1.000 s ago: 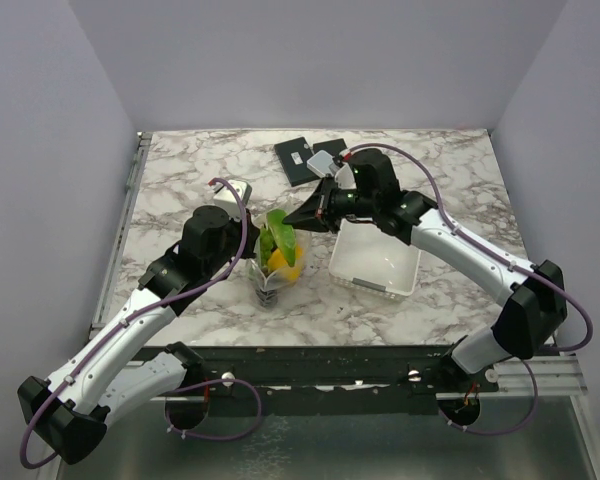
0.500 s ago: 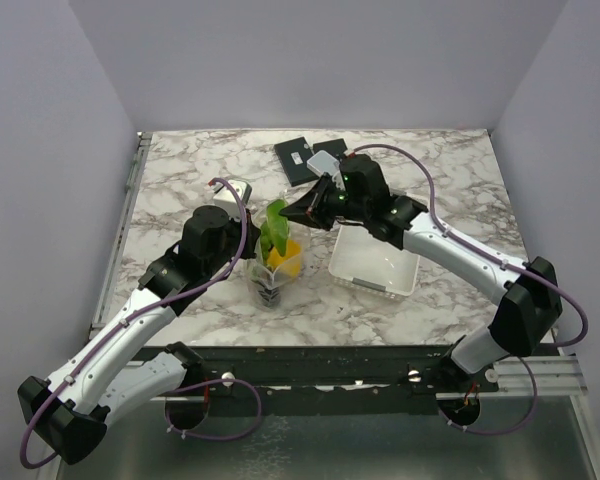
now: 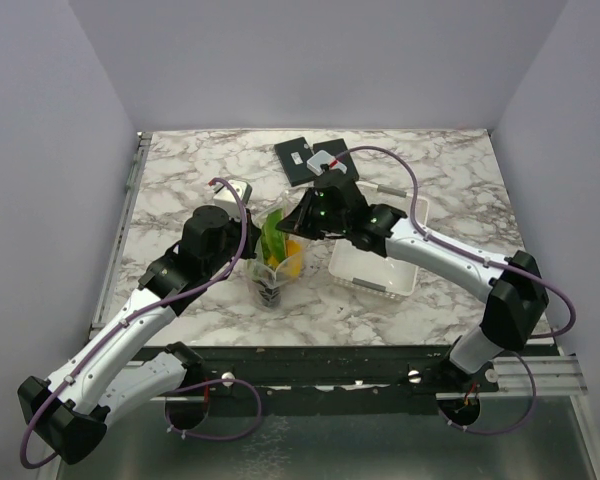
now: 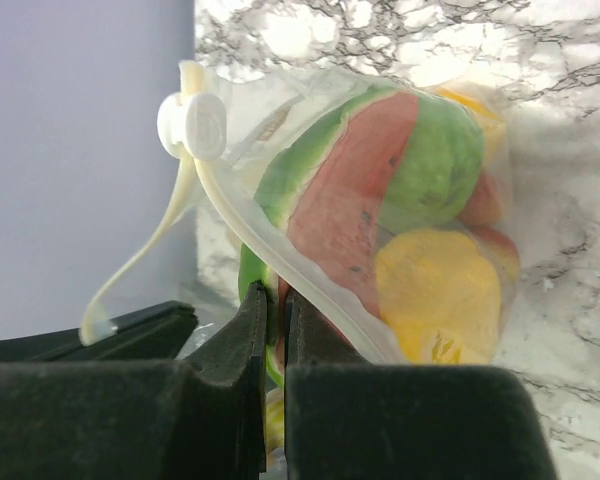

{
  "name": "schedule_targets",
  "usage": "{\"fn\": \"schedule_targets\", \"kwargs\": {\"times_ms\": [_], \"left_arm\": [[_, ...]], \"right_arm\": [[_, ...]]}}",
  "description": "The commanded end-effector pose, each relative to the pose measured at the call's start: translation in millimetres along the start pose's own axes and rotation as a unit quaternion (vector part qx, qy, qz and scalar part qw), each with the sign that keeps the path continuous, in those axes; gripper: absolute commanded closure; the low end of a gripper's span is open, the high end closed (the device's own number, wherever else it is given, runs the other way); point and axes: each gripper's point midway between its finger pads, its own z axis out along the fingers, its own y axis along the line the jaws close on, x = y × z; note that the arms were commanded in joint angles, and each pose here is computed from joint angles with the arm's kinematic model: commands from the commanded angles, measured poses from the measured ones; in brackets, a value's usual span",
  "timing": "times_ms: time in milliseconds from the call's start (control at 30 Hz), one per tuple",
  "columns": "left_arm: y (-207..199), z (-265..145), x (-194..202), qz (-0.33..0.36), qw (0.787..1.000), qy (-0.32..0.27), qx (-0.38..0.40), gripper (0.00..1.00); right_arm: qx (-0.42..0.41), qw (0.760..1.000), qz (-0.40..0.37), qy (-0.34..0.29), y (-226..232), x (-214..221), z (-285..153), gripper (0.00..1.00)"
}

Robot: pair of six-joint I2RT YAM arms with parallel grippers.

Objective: Place the food in the zip-top bag and seal the zipper
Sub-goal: Place the fake fruit in the zipper food storage bag.

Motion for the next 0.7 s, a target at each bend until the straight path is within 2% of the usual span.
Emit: {"fn": "schedule_targets", "kwargs": {"times_ms": [0, 200, 333, 667], "left_arm": [[-5, -1, -7, -0.001, 1.000, -0.015, 0.012, 1.00], [-4, -1, -7, 0.000, 1.000, -0.015, 0.011, 1.00], [-4, -1, -7, 0.001, 1.000, -0.015, 0.011, 1.00], [-4, -1, -6, 0.004, 1.000, -0.015, 0.011, 1.00]], "right_arm": [[0.040, 0.998, -0.054, -0.016, -11, 6, 9, 0.97], [0.045, 0.996, -0.075, -0.032, -3, 2, 3, 0.66], [0.027, 0.995, -0.087, -0.046, 13, -9, -10, 0.55], [-0.013, 0.989, -0.132, -0.057, 41, -23, -49, 0.53]]}}
